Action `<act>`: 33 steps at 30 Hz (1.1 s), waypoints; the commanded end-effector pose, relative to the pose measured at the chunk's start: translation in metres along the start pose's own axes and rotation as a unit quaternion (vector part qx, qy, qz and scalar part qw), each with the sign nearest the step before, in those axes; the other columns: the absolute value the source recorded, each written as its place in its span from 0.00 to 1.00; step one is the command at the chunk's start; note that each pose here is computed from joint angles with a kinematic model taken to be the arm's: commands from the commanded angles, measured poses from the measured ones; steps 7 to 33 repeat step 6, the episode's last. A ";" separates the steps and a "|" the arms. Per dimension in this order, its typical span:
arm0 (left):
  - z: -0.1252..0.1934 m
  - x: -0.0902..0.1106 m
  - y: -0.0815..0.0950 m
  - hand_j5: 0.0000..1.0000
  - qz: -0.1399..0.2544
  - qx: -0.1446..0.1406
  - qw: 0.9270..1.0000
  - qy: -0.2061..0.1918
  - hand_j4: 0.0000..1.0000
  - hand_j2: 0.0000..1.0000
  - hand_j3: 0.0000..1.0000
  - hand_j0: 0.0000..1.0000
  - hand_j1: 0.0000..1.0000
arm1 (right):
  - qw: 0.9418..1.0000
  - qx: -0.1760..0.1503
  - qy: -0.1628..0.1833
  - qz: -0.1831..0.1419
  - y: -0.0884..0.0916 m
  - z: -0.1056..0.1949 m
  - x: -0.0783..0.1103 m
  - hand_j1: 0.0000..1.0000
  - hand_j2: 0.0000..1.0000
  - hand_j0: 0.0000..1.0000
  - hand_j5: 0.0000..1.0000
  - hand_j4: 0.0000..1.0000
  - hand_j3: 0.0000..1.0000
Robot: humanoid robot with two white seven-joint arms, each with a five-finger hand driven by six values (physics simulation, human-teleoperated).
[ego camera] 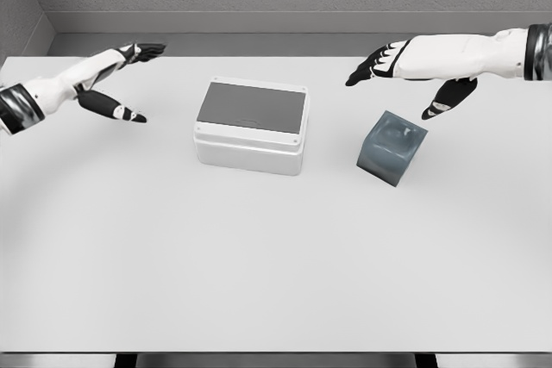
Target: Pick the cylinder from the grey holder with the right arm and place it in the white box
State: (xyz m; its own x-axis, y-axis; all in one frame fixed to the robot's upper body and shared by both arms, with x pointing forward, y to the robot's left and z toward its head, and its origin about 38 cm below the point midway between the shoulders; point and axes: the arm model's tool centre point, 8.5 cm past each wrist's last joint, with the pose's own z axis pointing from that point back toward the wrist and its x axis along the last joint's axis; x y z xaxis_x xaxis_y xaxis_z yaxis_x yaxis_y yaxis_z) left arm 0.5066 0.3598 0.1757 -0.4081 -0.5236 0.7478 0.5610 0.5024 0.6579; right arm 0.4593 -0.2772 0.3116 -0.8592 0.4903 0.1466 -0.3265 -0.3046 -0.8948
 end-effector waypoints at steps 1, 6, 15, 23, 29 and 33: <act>0.015 -0.002 0.013 1.00 0.007 0.019 1.000 0.004 1.00 1.00 1.00 1.00 1.00 | 1.000 -0.002 -0.002 -0.002 -0.001 0.000 0.001 1.00 1.00 1.00 1.00 1.00 1.00; 0.025 -0.010 0.010 1.00 0.014 0.020 1.000 0.013 1.00 1.00 1.00 1.00 1.00 | 1.000 -0.002 -0.005 -0.004 0.000 -0.002 0.002 1.00 1.00 1.00 1.00 1.00 1.00; 0.025 -0.010 0.010 1.00 0.014 0.020 1.000 0.013 1.00 1.00 1.00 1.00 1.00 | 1.000 -0.002 -0.005 -0.004 0.000 -0.002 0.002 1.00 1.00 1.00 1.00 1.00 1.00; 0.025 -0.010 0.010 1.00 0.014 0.020 1.000 0.013 1.00 1.00 1.00 1.00 1.00 | 1.000 -0.002 -0.005 -0.004 0.000 -0.002 0.002 1.00 1.00 1.00 1.00 1.00 1.00; 0.025 -0.010 0.010 1.00 0.014 0.020 1.000 0.013 1.00 1.00 1.00 1.00 1.00 | 1.000 -0.002 -0.005 -0.004 0.000 -0.002 0.002 1.00 1.00 1.00 1.00 1.00 1.00; 0.025 -0.010 0.010 1.00 0.014 0.020 1.000 0.013 1.00 1.00 1.00 1.00 1.00 | 1.000 -0.002 -0.005 -0.004 0.000 -0.002 0.002 1.00 1.00 1.00 1.00 1.00 1.00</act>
